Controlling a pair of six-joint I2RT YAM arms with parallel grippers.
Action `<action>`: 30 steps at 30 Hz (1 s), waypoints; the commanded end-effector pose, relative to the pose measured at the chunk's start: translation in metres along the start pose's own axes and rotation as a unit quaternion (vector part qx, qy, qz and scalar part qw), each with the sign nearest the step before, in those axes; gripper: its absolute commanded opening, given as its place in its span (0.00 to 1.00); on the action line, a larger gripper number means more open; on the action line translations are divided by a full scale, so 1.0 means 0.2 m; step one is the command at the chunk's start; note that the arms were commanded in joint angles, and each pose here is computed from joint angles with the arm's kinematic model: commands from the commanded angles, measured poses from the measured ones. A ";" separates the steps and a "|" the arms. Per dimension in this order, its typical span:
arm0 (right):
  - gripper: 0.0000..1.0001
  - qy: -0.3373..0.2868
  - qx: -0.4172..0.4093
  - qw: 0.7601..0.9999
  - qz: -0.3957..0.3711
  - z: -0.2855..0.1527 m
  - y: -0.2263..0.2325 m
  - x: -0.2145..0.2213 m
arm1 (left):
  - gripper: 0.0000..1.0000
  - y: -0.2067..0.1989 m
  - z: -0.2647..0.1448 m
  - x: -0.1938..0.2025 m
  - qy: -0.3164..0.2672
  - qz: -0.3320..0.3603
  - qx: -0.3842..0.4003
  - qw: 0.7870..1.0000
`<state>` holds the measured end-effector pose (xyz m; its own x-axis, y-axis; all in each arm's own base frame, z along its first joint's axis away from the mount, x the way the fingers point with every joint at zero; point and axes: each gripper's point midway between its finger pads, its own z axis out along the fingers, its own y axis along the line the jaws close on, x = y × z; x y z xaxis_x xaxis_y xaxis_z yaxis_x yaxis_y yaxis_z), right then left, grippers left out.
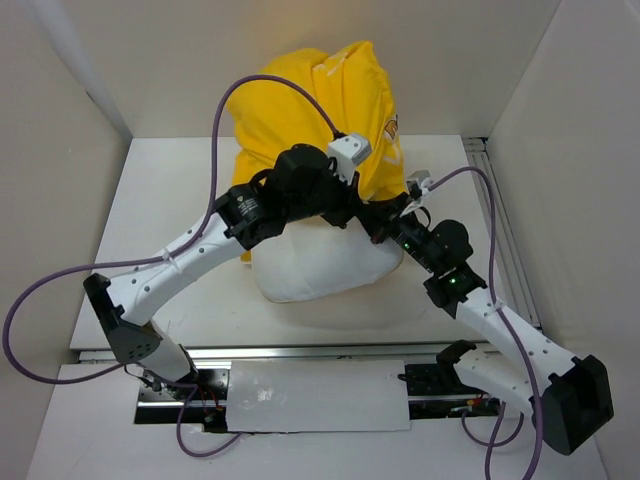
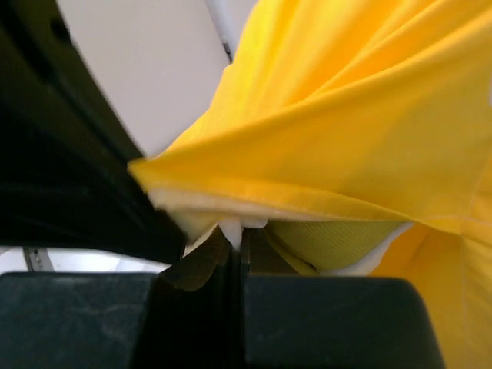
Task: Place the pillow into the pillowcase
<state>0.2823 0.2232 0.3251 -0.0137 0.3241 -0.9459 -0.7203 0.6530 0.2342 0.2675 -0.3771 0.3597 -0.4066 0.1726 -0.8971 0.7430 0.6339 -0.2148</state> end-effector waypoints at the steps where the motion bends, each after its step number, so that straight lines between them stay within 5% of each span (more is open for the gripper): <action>1: 0.00 -0.140 0.060 0.988 -0.016 0.01 -0.07 -0.38 | 0.00 -0.17 0.04 0.27 0.066 -0.051 0.053 0.995; 14: 0.00 -0.161 0.160 0.970 0.090 -0.07 -0.33 -0.05 | 0.00 -0.40 0.16 0.60 0.133 -0.100 0.207 0.964; 26: 0.00 -0.222 0.211 0.941 0.144 -0.10 -0.46 -0.05 | 0.00 -0.41 0.34 0.91 0.216 -0.134 0.216 0.943; 30: 0.00 -0.178 0.209 0.954 0.118 -0.03 -0.48 -0.01 | 0.00 -0.32 0.42 0.86 0.211 -0.120 0.161 0.957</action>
<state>0.3301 0.1669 0.1647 -0.2010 0.4560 -0.8670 -0.2472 0.8328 0.4953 0.2595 -0.4191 0.1867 -0.6685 0.2666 -0.6943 0.6785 0.6010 -0.4224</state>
